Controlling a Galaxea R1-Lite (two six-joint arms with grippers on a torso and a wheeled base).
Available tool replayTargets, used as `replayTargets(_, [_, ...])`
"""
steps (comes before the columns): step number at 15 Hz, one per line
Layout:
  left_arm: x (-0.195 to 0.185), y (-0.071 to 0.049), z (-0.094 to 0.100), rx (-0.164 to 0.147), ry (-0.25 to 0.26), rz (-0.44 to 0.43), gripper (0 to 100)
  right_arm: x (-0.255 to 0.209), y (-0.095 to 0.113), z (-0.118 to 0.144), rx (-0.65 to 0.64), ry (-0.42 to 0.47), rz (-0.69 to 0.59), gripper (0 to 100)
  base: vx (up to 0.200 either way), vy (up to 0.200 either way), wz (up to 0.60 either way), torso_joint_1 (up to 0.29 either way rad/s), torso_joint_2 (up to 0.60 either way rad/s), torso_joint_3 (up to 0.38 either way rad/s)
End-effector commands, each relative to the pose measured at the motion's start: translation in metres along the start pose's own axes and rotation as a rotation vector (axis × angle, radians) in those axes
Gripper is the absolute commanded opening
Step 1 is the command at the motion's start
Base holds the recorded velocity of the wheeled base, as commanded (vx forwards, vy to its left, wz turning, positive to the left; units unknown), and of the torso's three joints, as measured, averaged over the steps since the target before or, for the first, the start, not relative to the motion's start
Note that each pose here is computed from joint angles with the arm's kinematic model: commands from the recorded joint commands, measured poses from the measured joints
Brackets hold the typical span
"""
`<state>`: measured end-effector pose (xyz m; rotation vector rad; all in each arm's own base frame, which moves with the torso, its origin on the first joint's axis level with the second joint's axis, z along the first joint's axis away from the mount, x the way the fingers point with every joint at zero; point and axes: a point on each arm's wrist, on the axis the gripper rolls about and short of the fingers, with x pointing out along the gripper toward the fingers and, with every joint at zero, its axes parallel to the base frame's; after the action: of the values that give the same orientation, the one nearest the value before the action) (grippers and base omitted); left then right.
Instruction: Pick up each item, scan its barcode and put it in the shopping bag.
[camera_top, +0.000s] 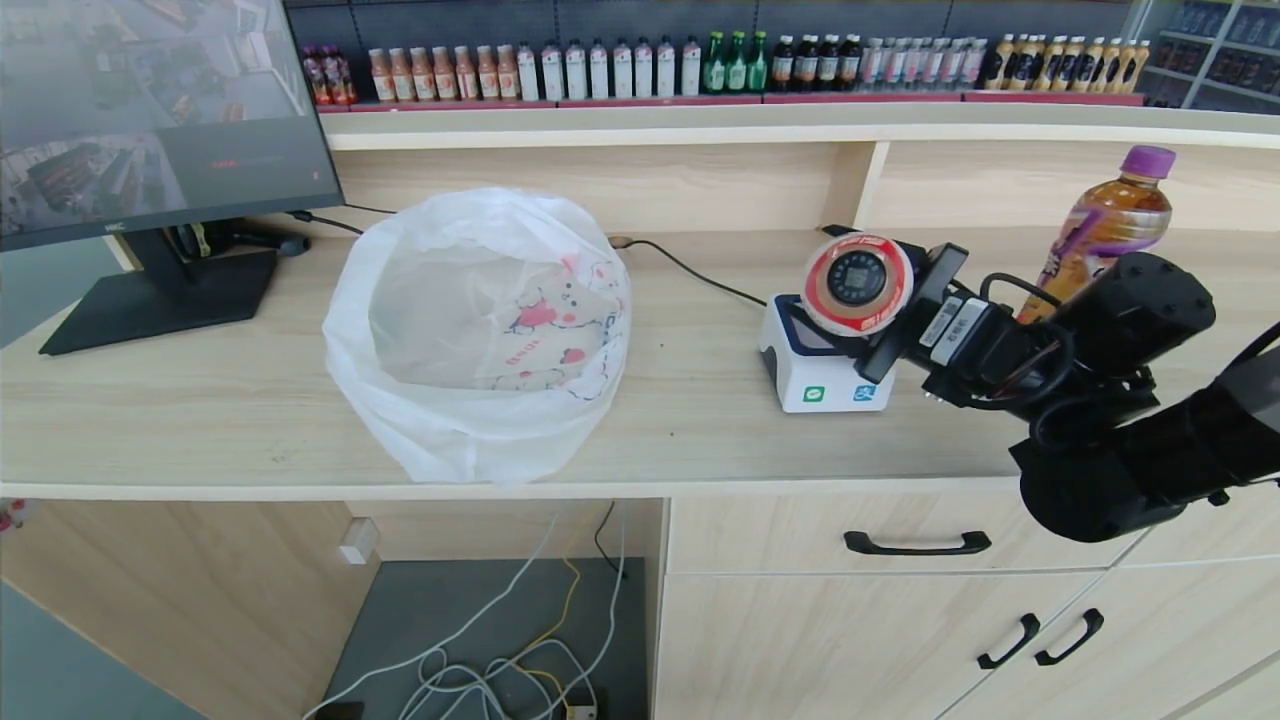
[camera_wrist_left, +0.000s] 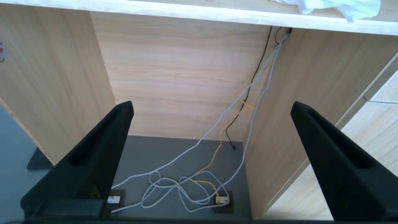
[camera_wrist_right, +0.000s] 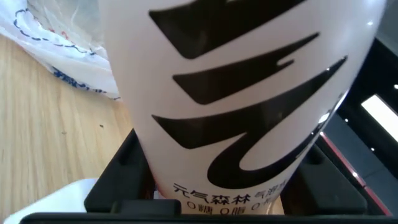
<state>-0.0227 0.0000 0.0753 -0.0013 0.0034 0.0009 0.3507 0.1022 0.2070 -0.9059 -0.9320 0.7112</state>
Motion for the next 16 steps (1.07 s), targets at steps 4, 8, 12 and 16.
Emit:
replayTargets(4, [0.0,0.0,0.0,0.0,0.0,0.001,100,-0.001,0.006,-0.016,0.009,0.025,0.001,0,0.0,0.0,0.0,0.0,0.0,0.0])
replayTargets(8, [0.0,0.0,0.0,0.0,0.0,-0.001,100,0.004,0.005,-0.021,-0.002,0.017,-0.011,0,0.0,0.0,0.0,0.0,0.0,0.0])
replayTargets(12, [0.0,0.0,0.0,0.0,0.0,-0.001,100,0.003,0.005,-0.021,0.0,0.023,-0.01,0,0.0,0.0,0.0,0.0,0.0,0.0])
replayTargets(16, [0.0,0.0,0.0,0.0,0.0,0.001,100,0.001,0.005,-0.018,0.003,0.026,-0.009,0,0.0,0.0,0.0,0.0,0.0,0.0])
